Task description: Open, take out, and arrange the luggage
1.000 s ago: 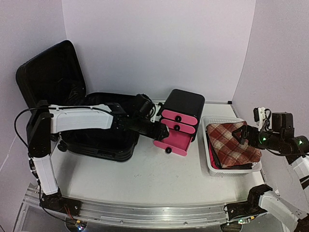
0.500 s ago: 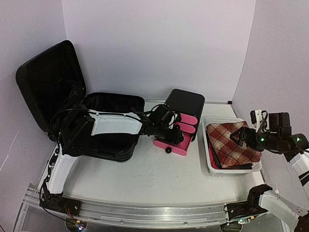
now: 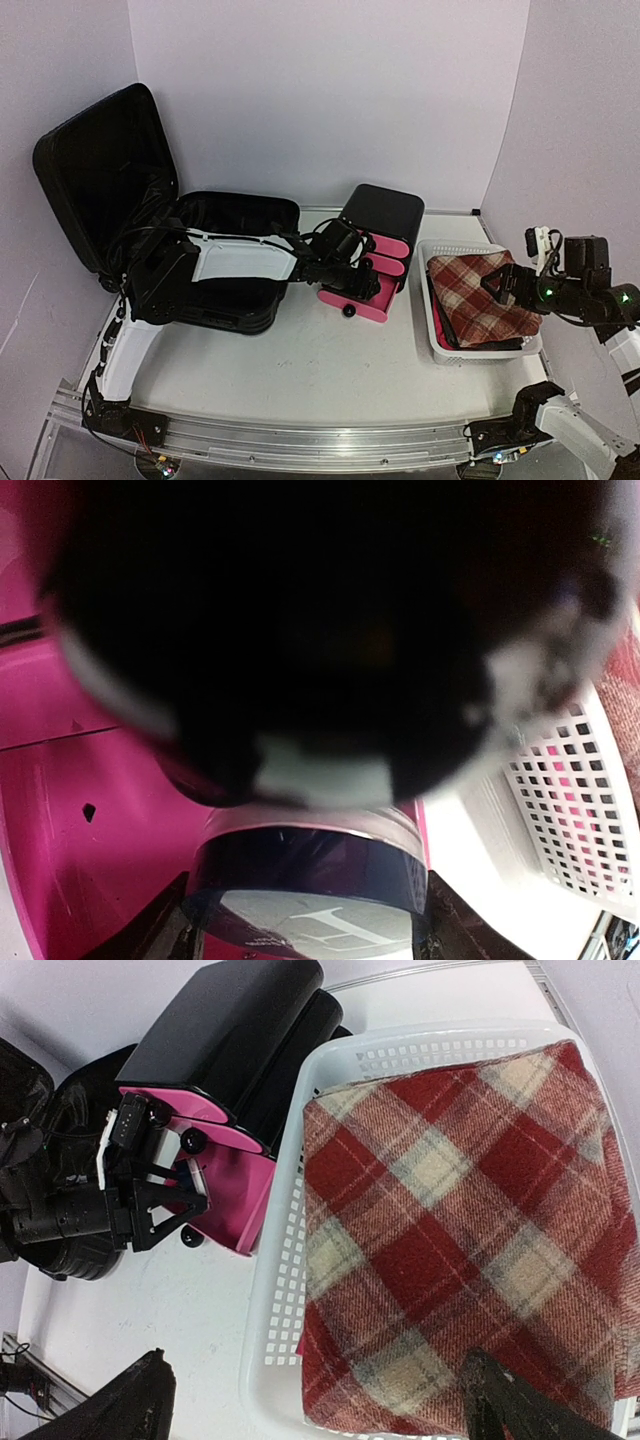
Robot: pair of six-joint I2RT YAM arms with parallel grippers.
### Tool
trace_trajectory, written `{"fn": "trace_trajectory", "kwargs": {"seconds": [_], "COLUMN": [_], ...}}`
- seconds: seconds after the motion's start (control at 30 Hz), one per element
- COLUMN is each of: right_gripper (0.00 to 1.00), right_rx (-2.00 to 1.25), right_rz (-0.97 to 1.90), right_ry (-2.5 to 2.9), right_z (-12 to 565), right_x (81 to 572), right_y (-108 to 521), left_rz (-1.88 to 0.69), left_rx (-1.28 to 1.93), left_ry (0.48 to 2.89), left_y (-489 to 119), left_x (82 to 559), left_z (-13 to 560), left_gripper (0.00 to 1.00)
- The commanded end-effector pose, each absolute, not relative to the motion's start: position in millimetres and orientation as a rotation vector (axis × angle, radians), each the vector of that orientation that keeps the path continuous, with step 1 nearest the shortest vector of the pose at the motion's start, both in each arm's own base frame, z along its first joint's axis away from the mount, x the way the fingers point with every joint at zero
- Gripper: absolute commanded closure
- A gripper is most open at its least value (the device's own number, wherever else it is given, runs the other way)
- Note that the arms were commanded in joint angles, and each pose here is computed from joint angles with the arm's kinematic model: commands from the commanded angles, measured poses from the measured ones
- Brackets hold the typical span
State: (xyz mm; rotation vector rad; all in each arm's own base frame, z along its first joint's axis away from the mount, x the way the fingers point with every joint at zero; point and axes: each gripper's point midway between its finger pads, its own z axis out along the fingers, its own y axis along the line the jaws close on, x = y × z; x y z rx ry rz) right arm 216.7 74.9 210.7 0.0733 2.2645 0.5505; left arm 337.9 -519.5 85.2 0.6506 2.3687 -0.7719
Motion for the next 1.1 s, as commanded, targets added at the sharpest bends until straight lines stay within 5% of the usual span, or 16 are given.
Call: {"fn": "trace_trajectory", "kwargs": {"seconds": [0.0, 0.6, 1.07], "right_gripper": [0.02, 0.02, 0.02], "right_rx": [0.072, -0.051, -0.511], "right_rz": [0.537, 0.662, 0.773], "right_ry": [2.244, 2.317, 2.233], "right_z": [218.1, 222.1, 269.1], "right_x": [219.1, 225.2, 274.4], "right_y": [73.3, 97.0, 187.4], "left_rz": [-0.760, -0.767, -0.645], "left_rx": [0.595, 0.681, 0.529], "left_ry": [2.281, 2.196, 2.019], "left_y": [-519.3, -481.0, -356.7], "left_x": [354.2, 325.2, 320.0], "left_z": [111.9, 170.7, 269.6], "left_gripper": [0.27, 0.20, 0.13]}}
